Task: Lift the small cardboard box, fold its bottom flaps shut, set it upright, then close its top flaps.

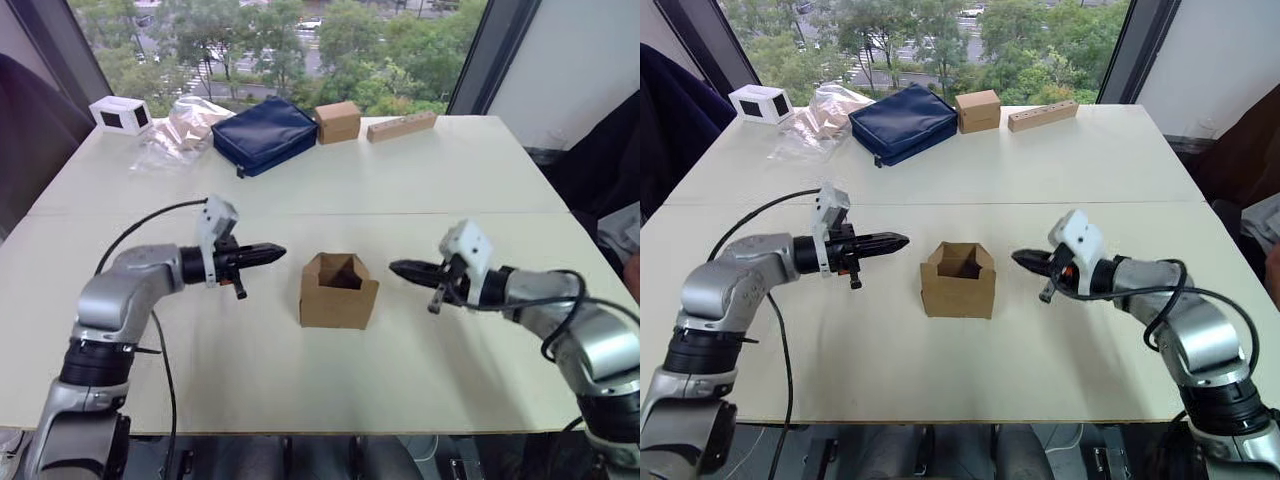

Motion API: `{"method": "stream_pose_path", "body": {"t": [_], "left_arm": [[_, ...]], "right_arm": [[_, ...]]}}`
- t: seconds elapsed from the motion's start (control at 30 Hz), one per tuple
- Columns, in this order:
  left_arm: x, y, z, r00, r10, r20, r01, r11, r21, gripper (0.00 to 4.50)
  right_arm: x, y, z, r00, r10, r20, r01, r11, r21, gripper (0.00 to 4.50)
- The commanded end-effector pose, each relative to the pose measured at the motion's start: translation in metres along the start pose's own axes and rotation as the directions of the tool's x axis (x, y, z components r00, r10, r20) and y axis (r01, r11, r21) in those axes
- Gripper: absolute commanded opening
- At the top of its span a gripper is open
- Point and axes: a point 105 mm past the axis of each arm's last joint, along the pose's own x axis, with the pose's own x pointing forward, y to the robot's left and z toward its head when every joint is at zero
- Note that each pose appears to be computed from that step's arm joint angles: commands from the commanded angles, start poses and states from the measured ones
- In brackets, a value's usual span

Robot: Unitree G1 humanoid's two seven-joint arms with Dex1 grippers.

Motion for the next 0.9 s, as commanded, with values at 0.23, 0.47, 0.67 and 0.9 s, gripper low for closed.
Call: {"method": "stream_pose_path", "body": {"t": [0.23,0.47,0.67,0.9], "left_arm": [[0.015,-0.019,0.004,0.989,-0.145,-0.031,0.146,0.988,0.050,0.01],[0.024,-0.021,-0.009,0.982,-0.172,-0.076,0.177,0.982,0.068,0.01],[0.027,-0.021,-0.021,0.978,-0.171,-0.117,0.181,0.981,0.076,0.01],[0.030,-0.024,-0.026,0.977,-0.167,-0.134,0.179,0.980,0.088,0.01]], "right_arm": [[0.014,0.024,0.017,0.991,0.121,0.049,-0.121,0.993,0.000,0.00],[0.027,0.029,0.015,0.987,0.160,0.031,-0.159,0.987,-0.009,0.00],[0.033,0.035,0.005,0.981,0.195,-0.021,-0.195,0.981,-0.011,0.00],[0.040,0.033,-0.008,0.979,0.190,-0.073,-0.192,0.981,-0.024,0.00]]}}
